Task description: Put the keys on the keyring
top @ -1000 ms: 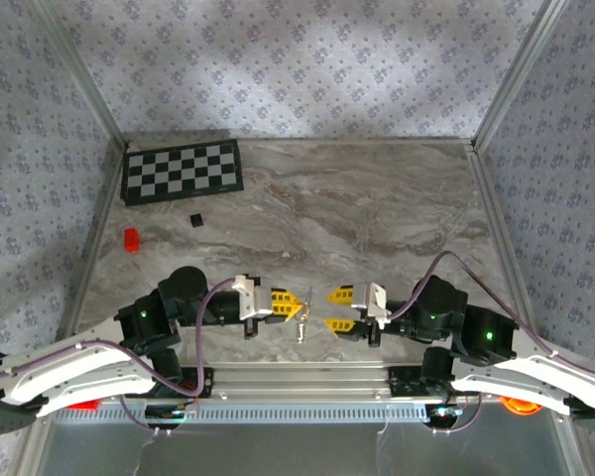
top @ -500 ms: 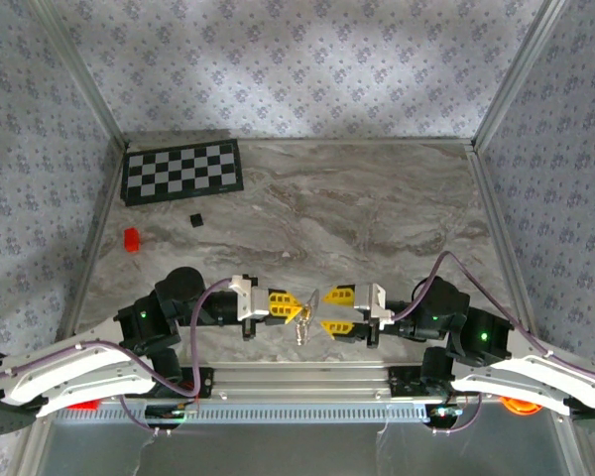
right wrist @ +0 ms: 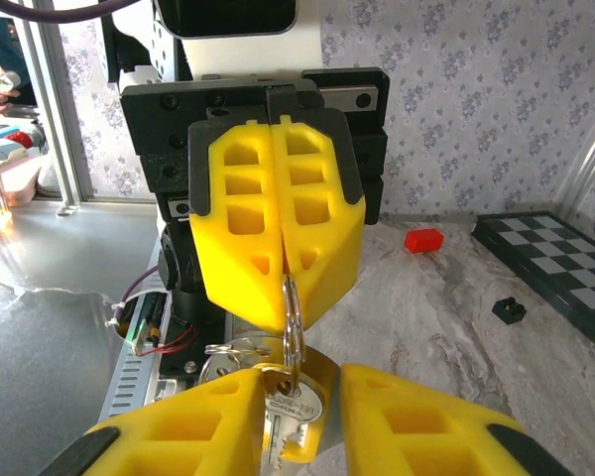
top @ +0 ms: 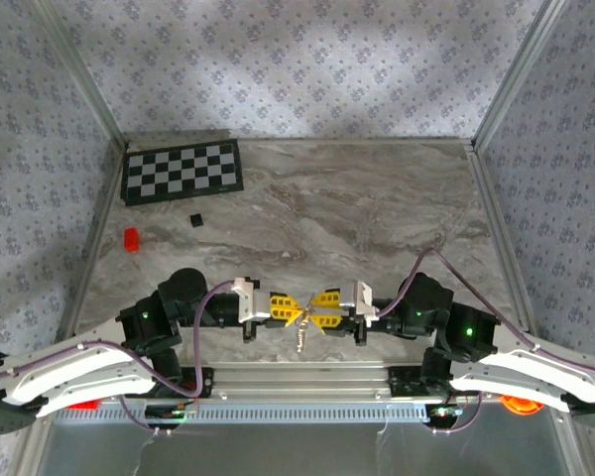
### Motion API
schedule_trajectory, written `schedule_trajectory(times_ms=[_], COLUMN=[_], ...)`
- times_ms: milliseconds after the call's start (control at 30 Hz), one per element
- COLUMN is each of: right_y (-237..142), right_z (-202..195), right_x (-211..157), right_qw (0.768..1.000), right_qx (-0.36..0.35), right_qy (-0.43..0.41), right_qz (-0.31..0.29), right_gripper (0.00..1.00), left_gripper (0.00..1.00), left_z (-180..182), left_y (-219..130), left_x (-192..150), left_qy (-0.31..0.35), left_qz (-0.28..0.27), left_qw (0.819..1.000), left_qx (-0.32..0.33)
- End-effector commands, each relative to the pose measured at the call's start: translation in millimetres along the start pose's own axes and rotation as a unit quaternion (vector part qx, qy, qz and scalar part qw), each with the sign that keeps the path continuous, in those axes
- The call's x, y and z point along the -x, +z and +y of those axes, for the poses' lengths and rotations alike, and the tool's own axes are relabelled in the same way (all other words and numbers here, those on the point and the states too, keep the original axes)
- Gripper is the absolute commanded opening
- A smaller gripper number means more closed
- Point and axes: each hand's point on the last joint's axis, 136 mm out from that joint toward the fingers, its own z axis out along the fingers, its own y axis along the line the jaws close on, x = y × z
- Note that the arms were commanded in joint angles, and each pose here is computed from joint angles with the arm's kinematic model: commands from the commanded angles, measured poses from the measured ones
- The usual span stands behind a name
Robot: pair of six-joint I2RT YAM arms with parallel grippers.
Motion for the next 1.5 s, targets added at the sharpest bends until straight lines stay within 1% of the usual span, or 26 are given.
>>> schedule_trajectory(times_ms=[0,267,433,500,733,900,1033,1467], right_y=[-4,-9,-12,-12,-9,-8,-6,0], right_z=[-6,-6,-7,-7,-4,-3,-7,-10], right_x=[19,22,23,22,20,14,2,-4], right_qw=[1.000,0.999,0.999,0.999,1.000,1.000,1.000,0.999], right_qx=[-0.014,-0.015,-0.021,-0.021,-0.009,-0.008,-0.018,-0.017], right_qy=[-0.008,-0.010,-0.011,-0.011,-0.010,-0.008,-0.003,0.004], right_qz=[-0.027,-0.031,-0.035,-0.033,-0.025,-0.013,0.013,0.029], right_gripper=[0.24,0.24,0.14,0.11,0.10,0.04,0.00,0.00], left_gripper=[0.00,0.00,0.00,0.00,0.00,0.00,0.00,0.00], left_z=[-4,-4,-4,-4,-3,-3,-3,-4], left_y=[-3,-3,-2,-2,-2,-2,-3,-3], left_x=[14,15,14,14,13,14,15,18], left_qy=[0.010,0.011,0.010,0.010,0.010,0.012,0.014,0.015], left_qz=[-0.025,-0.023,-0.023,-0.023,-0.019,-0.021,-0.020,-0.025], left_qw=[1.000,1.000,1.000,1.000,1.000,1.000,1.000,0.999], left_qx=[-0.010,-0.011,-0.012,-0.011,-0.009,-0.009,-0.006,-0.013])
